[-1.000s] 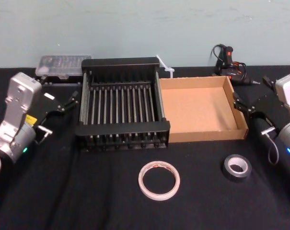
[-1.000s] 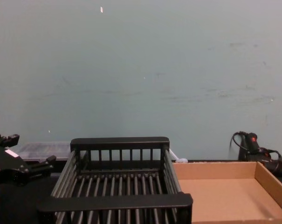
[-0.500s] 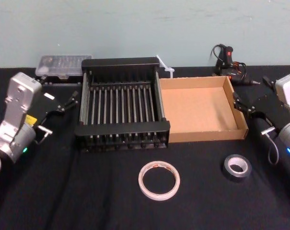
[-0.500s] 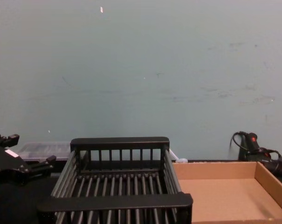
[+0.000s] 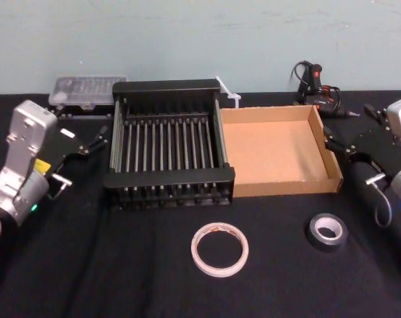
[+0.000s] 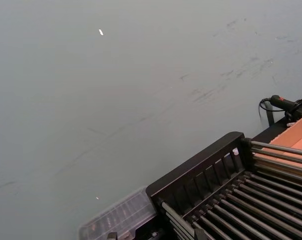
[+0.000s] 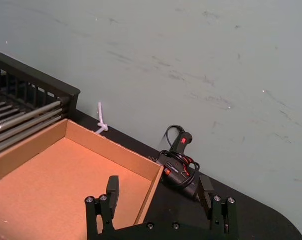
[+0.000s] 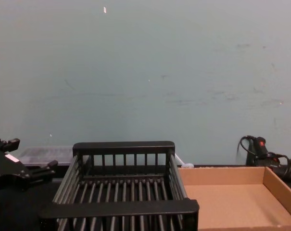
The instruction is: Pick up the white tape and place it into the black box , Pick up the silver tape and place it into the brown box.
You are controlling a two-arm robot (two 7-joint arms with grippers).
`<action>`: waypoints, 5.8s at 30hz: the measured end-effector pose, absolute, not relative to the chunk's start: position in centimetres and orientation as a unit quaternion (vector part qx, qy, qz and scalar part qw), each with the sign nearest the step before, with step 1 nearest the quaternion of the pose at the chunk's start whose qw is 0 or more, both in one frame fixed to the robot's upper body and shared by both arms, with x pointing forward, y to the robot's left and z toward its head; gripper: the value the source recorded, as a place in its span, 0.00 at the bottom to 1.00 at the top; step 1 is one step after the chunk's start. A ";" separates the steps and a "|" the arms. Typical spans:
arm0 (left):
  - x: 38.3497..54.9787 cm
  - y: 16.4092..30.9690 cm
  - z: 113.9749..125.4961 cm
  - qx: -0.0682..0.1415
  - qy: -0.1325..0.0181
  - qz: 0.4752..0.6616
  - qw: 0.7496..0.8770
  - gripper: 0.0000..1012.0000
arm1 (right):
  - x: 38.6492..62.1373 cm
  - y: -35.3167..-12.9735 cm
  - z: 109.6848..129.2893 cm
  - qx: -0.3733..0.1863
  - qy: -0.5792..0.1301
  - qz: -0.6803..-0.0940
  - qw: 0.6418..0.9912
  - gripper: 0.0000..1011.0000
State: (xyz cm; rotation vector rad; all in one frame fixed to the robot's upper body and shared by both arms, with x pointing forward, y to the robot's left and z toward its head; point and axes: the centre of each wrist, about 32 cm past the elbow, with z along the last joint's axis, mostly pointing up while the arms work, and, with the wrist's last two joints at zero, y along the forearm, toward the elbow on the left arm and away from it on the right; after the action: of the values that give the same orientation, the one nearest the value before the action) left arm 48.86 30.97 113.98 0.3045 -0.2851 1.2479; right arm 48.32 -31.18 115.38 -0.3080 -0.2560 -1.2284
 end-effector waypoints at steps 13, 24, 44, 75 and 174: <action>48.9 31.0 114.0 0.141 -0.132 0.580 0.791 0.99 | 45.7 -32.6 118.9 -0.142 -0.078 -0.556 0.815 0.99; 48.9 31.0 114.0 0.141 -0.132 0.580 0.791 0.99 | 43.1 -33.7 120.0 -0.166 -0.042 -0.526 0.833 0.99; 48.9 31.0 114.0 0.141 -0.132 0.580 0.791 0.99 | 41.6 -34.3 119.1 -0.216 0.061 -0.486 0.845 0.99; 48.9 31.0 114.0 0.141 -0.132 0.580 0.791 0.99 | 42.0 -34.0 118.5 -0.265 0.117 -0.462 0.839 0.99; 48.9 31.0 114.0 0.141 -0.132 0.580 0.791 0.99 | 42.8 -33.7 117.7 -0.267 0.130 -0.460 0.837 0.16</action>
State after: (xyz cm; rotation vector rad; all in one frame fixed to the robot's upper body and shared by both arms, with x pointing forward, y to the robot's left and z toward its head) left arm 48.86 30.97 113.98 0.3044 -0.2851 1.2480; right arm 42.84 -33.74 117.70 -0.5647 0.2753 -0.9737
